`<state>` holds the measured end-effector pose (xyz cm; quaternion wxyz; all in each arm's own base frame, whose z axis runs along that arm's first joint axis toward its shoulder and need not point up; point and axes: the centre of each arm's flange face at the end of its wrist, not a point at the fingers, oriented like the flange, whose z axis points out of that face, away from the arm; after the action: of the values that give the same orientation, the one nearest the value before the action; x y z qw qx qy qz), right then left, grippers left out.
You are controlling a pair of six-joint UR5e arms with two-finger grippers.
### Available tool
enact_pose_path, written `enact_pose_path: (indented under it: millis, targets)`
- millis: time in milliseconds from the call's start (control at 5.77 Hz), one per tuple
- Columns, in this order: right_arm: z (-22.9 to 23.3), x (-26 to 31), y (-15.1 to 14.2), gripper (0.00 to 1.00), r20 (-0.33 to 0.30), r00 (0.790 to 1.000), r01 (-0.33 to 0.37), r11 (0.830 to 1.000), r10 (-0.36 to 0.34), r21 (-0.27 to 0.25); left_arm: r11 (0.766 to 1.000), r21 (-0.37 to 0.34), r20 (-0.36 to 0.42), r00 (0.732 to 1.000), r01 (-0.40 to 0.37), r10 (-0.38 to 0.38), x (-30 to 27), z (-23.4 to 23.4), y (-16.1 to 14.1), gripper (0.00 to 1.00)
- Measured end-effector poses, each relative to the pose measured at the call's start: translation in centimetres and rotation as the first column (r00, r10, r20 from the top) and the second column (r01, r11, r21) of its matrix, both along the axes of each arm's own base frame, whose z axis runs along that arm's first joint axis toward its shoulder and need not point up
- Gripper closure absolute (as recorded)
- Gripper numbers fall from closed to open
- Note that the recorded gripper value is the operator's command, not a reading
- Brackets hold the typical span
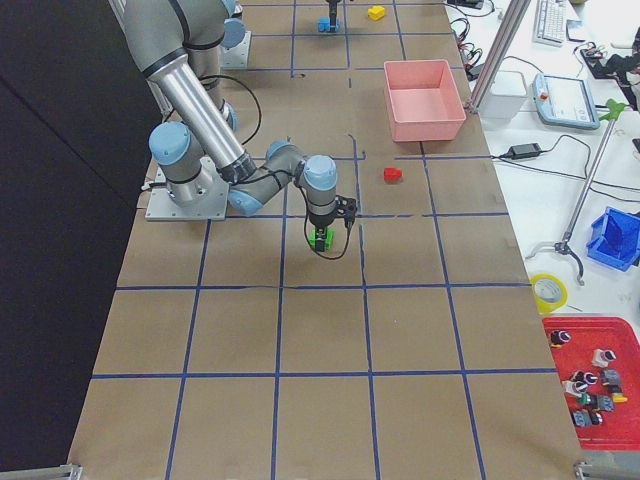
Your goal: Put all blocks into box
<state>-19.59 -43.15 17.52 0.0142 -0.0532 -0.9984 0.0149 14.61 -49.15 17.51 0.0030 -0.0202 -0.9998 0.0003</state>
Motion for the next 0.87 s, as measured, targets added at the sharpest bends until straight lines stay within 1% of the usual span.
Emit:
enact_pose_path:
  millis: [173,346,520,693,866]
  targets:
    - [0.1,0.0,0.0,0.80,0.000,1.000,0.002,1.000,-0.002,-0.003,1.000,0.012,-0.006,1.000,0.006,-0.006,-0.1,0.1,0.2,0.50]
    - [0.4,-0.1,-0.1,0.94,-0.002,1.000,0.000,1.000,0.000,-0.006,0.999,0.033,-0.017,1.000,0.009,-0.009,-0.2,0.3,0.4,0.56]
    - [0.9,-0.3,-0.4,0.95,-0.009,1.000,-0.004,1.000,0.004,-0.011,0.999,0.052,-0.025,1.000,0.010,-0.009,-0.3,0.4,0.6,0.70]
    - [2.5,-0.9,-1.0,0.94,-0.026,0.999,-0.028,0.999,0.028,-0.025,0.998,0.063,-0.029,1.000,0.011,-0.010,-0.3,0.6,0.7,0.84]
    - [6.5,-1.4,-2.1,0.94,-0.051,0.997,-0.063,0.997,0.060,-0.049,0.998,0.066,-0.028,1.000,0.013,-0.011,-0.3,0.9,0.6,0.92]
